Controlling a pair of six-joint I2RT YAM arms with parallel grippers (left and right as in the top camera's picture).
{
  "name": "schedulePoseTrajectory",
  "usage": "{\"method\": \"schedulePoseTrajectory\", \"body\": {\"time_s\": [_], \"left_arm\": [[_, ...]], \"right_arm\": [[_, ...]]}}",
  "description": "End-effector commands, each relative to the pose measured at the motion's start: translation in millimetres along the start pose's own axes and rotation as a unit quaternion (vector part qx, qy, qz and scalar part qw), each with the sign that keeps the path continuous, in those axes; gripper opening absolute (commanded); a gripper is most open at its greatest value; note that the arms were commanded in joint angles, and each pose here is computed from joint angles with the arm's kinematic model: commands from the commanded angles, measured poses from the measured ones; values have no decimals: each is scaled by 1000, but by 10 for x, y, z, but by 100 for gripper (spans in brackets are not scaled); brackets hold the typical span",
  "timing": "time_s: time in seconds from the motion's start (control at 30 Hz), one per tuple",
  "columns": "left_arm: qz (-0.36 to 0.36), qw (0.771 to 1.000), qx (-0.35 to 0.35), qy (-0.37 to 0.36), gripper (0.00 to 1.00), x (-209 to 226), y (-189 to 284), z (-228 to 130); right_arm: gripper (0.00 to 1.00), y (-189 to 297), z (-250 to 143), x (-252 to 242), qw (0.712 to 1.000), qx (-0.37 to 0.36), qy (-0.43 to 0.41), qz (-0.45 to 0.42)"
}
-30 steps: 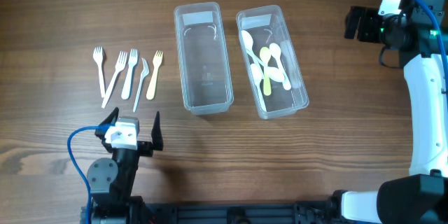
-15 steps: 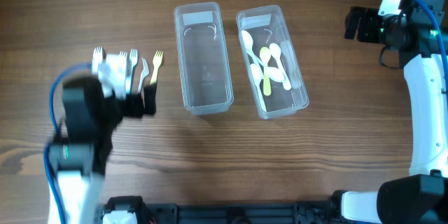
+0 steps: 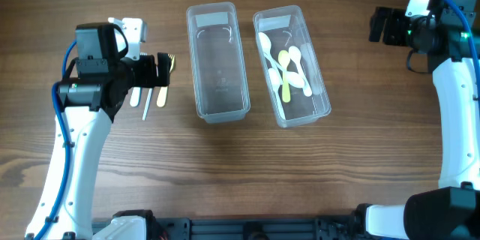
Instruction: Pack container
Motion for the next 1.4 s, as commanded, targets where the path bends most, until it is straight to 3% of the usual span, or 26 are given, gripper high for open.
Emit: {"method": "schedulePoseTrajectory", "body": {"time_s": [0.0,0.07,0.2,0.53,0.67,1.37], "left_arm": [[-12,999,4,-29,95,-22,-1,23],[-10,999,16,-28,80,-9,-54,-4],[1,998,60,-22,72,43,-248,-103],[63,976,210,-9,75,300,-985,-535],[80,967,241,-11,72,366,-1146,-652],[95,976,194,-18,45,419,-1295,-519]], "right_arm": [[100,18,31,3,1000,-5,-3,-3],[100,21,32,3,1000,-6,-3,-3],[100,18,31,3,1000,-5,-3,-3],[100,18,31,3,1000,-5,-3,-3],[100,20,31,3,1000,-6,-3,-3],[100,20,31,3,1000,-6,-3,-3]]}}
Point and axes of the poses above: each gripper's point midway between its finger pads, its own y axis back along the fingers, its own x axis along the line the jaws close on, z = x × y, the point moved 8 cm from there along y, back along the fingers, and after that the axes turned 3 degrees about y, right-handed, at the moved point
